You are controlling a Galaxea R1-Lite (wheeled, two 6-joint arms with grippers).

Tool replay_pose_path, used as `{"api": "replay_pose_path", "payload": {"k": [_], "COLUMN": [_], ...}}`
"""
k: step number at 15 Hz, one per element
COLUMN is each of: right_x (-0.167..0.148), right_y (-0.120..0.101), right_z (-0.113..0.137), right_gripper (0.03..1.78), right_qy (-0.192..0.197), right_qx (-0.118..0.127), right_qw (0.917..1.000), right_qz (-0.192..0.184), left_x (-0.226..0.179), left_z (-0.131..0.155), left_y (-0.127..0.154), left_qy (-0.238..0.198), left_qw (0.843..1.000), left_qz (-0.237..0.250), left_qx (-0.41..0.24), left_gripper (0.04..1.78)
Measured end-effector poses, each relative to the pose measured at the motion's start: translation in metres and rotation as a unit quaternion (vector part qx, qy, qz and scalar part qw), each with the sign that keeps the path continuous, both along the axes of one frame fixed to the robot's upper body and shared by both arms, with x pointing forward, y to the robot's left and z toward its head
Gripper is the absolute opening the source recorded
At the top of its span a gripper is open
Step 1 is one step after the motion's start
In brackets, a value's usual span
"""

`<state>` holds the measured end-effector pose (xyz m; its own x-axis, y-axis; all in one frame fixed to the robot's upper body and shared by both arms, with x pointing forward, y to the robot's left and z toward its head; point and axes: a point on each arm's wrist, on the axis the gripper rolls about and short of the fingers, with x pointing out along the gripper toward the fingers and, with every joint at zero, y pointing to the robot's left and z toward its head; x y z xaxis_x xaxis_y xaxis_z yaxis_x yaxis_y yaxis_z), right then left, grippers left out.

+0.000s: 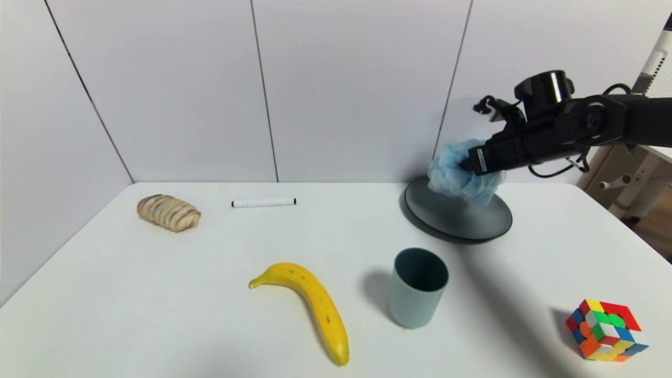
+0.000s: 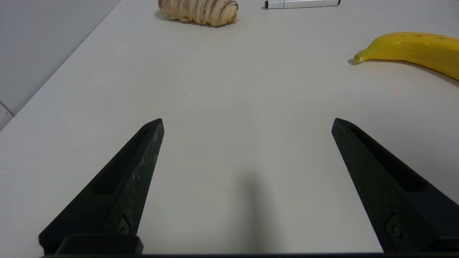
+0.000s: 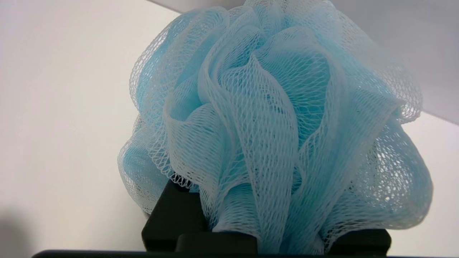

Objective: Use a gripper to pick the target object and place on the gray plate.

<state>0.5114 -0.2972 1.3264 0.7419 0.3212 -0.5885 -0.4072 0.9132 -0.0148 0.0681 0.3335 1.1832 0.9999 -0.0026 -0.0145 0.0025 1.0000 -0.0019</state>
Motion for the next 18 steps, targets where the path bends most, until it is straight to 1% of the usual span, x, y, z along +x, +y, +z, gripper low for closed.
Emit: {"api": "replay_pose_path", "payload": {"k": [1,2,3,5,7,8,9,13,15,18], "right_x": [0.007,0.012,0.016,0.019,0.017,0.016,0.015,-0.004,-0.023,-0.065], "right_y": [-0.001,-0.002,-0.004,-0.007,-0.007,-0.008,-0.009,-0.023,-0.025,-0.028], "right_z": [-0.01,-0.018,-0.026,-0.033,-0.031,-0.027,-0.018,0.031,0.053,0.078], "right_gripper": [0.67,0.72,0.85,1.04,1.2,1.26,1.32,1.47,1.53,1.59], "right_qy": [0.01,0.015,0.022,0.039,0.042,0.038,0.024,-0.035,-0.054,-0.069], "right_qx": [-0.001,-0.004,-0.01,-0.012,-0.005,-0.003,-0.001,0.013,0.027,0.044], "right_qw": [1.0,0.9999,0.9997,0.9992,0.9991,0.9992,0.9996,0.9988,0.9978,0.9965], "right_qz": [-0.002,-0.002,0.0,-0.003,-0.01,-0.014,-0.017,-0.032,-0.029,-0.014], "left_x": [0.0,0.0,0.0,0.0,0.0,0.0,0.0,0.0,0.0,0.0], "left_z": [0.0,0.0,0.0,0.0,0.0,0.0,0.0,0.0,0.0,0.0], "left_y": [0.0,0.0,0.0,0.0,0.0,0.0,0.0,0.0,0.0,0.0], "left_qy": [0.0,0.0,0.0,0.0,0.0,0.0,0.0,0.0,0.0,0.0], "left_qw": [1.0,1.0,1.0,1.0,1.0,1.0,1.0,1.0,1.0,1.0], "left_qz": [0.0,0.0,0.0,0.0,0.0,0.0,0.0,0.0,0.0,0.0], "left_qx": [0.0,0.0,0.0,0.0,0.0,0.0,0.0,0.0,0.0,0.0], "left_gripper": [1.69,1.69,1.69,1.69,1.69,1.69,1.69,1.69,1.69,1.69]}}
